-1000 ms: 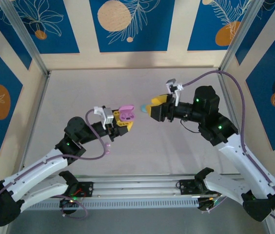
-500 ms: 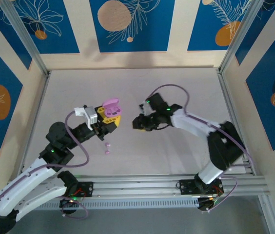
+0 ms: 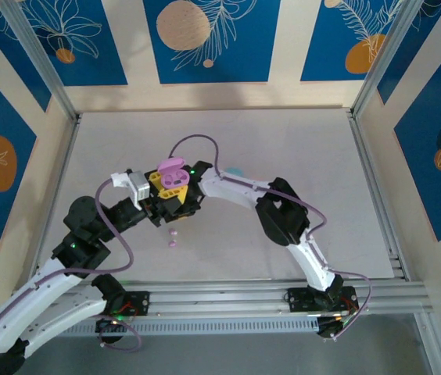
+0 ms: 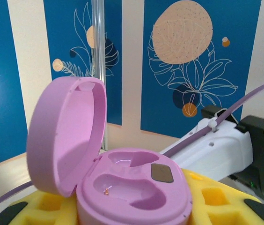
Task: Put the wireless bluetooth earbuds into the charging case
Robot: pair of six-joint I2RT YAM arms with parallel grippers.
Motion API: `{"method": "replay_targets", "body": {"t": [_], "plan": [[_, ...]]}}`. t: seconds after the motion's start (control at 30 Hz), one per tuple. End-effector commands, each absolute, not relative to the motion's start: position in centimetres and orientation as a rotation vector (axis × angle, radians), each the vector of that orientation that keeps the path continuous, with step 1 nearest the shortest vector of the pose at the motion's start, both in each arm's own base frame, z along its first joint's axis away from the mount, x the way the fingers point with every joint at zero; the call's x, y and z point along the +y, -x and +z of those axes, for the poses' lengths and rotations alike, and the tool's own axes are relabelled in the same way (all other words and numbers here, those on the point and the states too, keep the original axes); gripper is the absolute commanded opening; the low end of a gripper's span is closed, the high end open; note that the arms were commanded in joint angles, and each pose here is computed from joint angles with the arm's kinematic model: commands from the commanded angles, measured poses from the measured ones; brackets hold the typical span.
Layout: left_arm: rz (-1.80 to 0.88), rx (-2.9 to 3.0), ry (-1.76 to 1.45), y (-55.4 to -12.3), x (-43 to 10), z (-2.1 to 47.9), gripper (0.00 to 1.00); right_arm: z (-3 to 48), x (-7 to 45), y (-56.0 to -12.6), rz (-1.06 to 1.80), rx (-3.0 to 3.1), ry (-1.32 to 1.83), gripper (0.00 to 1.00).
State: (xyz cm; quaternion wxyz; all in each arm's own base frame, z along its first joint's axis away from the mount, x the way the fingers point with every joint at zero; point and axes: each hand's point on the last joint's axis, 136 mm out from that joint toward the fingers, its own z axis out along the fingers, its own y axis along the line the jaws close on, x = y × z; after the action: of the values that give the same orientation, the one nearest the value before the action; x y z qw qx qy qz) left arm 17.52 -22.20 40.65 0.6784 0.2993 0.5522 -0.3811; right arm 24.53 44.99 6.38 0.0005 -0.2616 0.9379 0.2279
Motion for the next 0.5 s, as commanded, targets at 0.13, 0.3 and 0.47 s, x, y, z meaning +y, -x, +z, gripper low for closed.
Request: {"method": "replay_targets", "body": {"t": [0.13,0.3,0.47], "plan": [[-0.841,1.187,-0.662,-16.8,-21.5,42.7,0.24,4.2,44.0,-23.4,0.413,2.99,1.006,0.39],[-0.842,1.191,-0.663,-16.9,-21.6,42.6,0.24,3.7,44.7,-23.0,0.401,2.98,1.068,0.39],[-0.848,1.197,-0.668,-16.9,-21.7,42.5,0.24,3.1,44.9,-22.8,0.393,2.995,1.085,0.39]]}}
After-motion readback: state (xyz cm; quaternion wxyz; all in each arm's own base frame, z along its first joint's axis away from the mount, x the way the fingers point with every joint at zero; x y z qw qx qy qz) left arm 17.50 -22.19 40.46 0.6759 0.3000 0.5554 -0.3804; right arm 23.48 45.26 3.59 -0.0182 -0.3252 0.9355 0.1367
